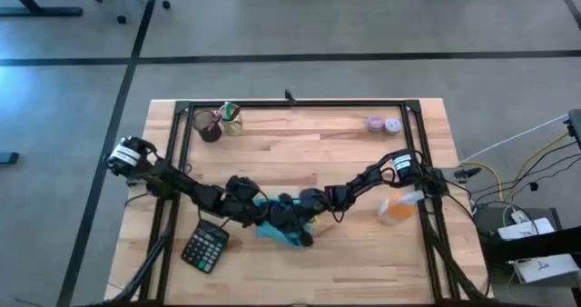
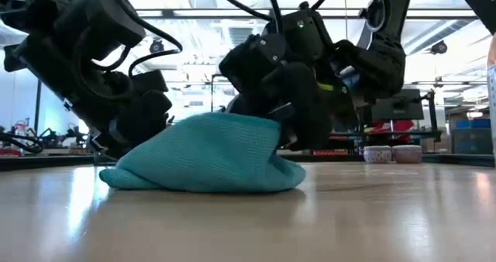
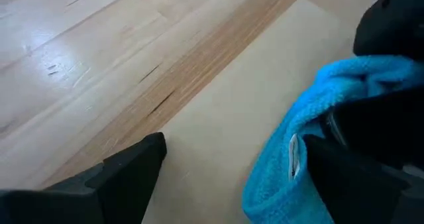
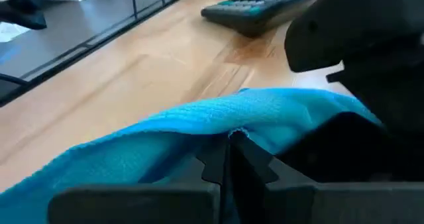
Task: Apply microfiber cloth
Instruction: Wipe the front of the cellphone with the blue microfiber cloth
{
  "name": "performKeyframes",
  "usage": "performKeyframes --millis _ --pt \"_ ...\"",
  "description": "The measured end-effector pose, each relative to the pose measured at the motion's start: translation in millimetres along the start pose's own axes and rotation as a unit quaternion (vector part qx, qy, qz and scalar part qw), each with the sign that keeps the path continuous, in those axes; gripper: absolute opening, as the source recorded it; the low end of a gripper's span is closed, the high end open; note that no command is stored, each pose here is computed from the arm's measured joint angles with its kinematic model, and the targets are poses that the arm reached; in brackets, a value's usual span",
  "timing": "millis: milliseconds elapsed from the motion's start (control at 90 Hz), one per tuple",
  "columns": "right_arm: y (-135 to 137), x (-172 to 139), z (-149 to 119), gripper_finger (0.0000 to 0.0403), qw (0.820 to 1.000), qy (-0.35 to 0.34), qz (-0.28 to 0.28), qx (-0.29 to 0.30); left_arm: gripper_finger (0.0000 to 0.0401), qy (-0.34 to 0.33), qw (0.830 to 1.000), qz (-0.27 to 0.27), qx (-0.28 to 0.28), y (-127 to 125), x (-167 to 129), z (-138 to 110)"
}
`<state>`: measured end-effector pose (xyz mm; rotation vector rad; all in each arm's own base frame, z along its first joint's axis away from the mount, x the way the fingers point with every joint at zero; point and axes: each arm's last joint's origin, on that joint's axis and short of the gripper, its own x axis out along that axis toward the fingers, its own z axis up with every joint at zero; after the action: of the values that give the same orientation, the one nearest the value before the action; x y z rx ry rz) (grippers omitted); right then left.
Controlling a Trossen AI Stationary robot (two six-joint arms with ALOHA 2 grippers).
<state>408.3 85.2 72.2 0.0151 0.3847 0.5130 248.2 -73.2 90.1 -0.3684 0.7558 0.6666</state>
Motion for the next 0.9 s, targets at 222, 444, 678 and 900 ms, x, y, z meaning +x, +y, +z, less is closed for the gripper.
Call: performKeyframes --millis 222,444,678,900 --pt "15.5 3.6 -2.1 0.0 1.0 0.013 0.002 -0.001 0.0348 0.005 1.0 0.001 0.003 0.6 -1.0 0.2" --pt "19.0 0.3 6.6 0.0 1.0 0.007 -0.008 0.002 0.0348 0.003 1.0 -0.002 0.006 0.4 -3.2 2.0" --pt "25.9 -8.0 20.5 0.0 0.999 0.017 -0.046 -0.011 0.0349 0.001 0.998 -0.045 0.043 1.8 -24.7 16.8" --pt "24.4 -12.6 22.2 0.0 0.996 0.022 -0.082 -0.014 0.0349 -0.025 0.992 -0.119 0.02 -1.4 -59.1 33.1"
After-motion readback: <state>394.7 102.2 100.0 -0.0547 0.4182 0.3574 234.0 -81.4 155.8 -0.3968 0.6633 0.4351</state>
